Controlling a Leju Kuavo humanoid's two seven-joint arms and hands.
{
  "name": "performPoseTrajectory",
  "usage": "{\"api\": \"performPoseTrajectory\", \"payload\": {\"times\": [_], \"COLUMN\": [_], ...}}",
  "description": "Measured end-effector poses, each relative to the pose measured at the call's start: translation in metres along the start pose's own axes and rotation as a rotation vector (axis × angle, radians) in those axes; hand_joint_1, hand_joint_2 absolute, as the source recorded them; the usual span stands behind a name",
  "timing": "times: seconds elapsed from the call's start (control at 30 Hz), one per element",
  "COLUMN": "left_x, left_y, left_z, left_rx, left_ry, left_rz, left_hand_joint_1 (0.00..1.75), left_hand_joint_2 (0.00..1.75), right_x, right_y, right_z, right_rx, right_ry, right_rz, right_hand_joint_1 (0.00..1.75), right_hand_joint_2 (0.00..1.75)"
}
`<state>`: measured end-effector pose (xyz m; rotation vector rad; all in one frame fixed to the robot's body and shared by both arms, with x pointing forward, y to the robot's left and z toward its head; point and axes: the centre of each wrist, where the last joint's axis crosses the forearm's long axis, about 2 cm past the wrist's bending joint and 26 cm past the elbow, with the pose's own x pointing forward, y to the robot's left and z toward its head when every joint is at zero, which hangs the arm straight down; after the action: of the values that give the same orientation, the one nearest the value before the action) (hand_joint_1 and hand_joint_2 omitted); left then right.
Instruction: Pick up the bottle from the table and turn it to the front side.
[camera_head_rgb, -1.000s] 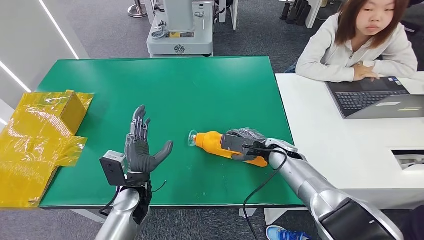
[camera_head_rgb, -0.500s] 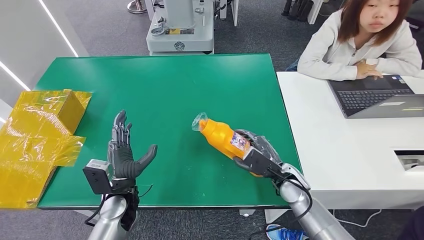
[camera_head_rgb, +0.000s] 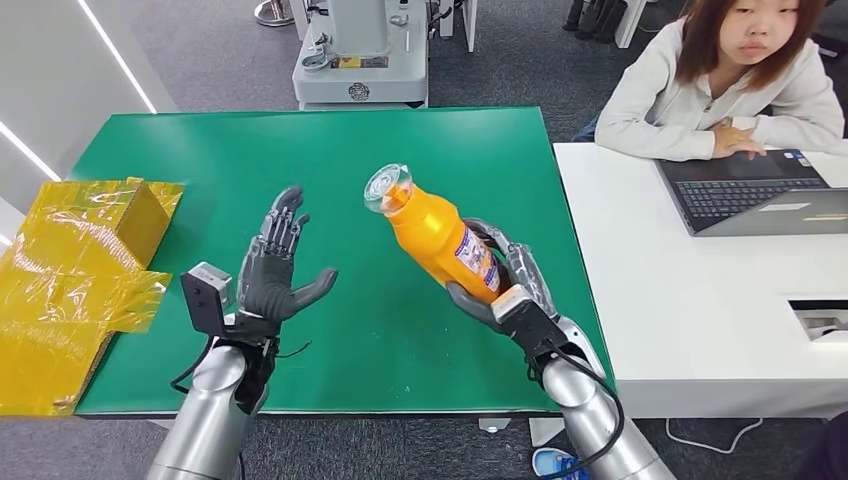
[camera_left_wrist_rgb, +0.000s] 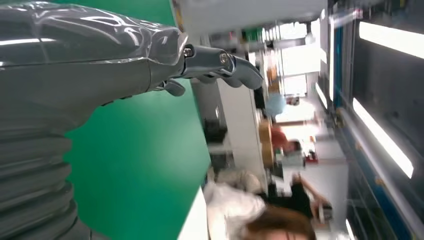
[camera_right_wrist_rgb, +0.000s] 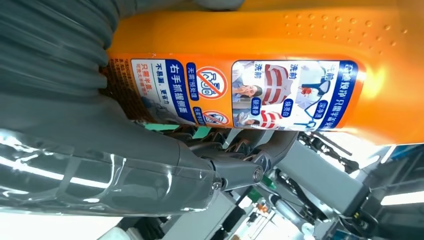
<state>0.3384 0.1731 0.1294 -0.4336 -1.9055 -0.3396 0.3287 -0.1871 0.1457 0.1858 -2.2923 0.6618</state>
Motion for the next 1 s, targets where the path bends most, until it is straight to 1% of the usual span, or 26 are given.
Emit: {"api": "performPoseTrajectory", "payload": {"times": [0.13, 0.23, 0.4, 0.5, 0.67, 0.87, 0.93, 1.0], "left_x": [0.007, 0.011, 0.011, 0.013, 0.017, 0.014, 0.014, 0.013], "left_y": [0.002, 0.004, 0.003, 0.004, 0.006, -0.003, -0.007, -0.010], "left_z": [-0.026, -0.040, -0.043, -0.047, -0.055, -0.061, -0.064, -0.067], "left_rx": [-0.140, -0.206, -0.270, -0.286, -0.296, -0.268, -0.264, -0.261], "left_ry": [0.030, 0.049, 0.088, 0.095, 0.104, 0.115, 0.118, 0.123], "left_rz": [0.104, 0.160, 0.293, 0.343, 0.343, 0.241, 0.226, 0.224], "left_hand_joint_1": [0.00, 0.00, 0.00, 0.00, 0.00, 0.00, 0.03, 0.82], "left_hand_joint_2": [1.75, 1.75, 1.75, 1.75, 1.75, 1.75, 1.75, 1.75], "right_x": [-0.004, -0.007, -0.015, -0.018, -0.020, -0.025, -0.027, -0.028], "right_y": [0.012, 0.019, 0.025, 0.029, 0.037, 0.040, 0.040, 0.041], "right_z": [-0.027, -0.043, -0.057, -0.065, -0.074, -0.070, -0.068, -0.066], "right_rx": [0.037, 0.064, 0.110, 0.150, 0.190, 0.189, 0.186, 0.184], "right_ry": [-0.006, 0.002, 0.027, 0.038, 0.051, 0.082, 0.092, 0.102], "right_rz": [0.016, 0.010, 0.014, 0.026, 0.034, 0.042, 0.041, 0.039], "right_hand_joint_1": [1.75, 1.75, 1.75, 1.75, 1.75, 1.75, 1.75, 1.75], "right_hand_joint_2": [1.75, 1.75, 1.75, 1.75, 1.75, 1.75, 1.75, 1.75]}}
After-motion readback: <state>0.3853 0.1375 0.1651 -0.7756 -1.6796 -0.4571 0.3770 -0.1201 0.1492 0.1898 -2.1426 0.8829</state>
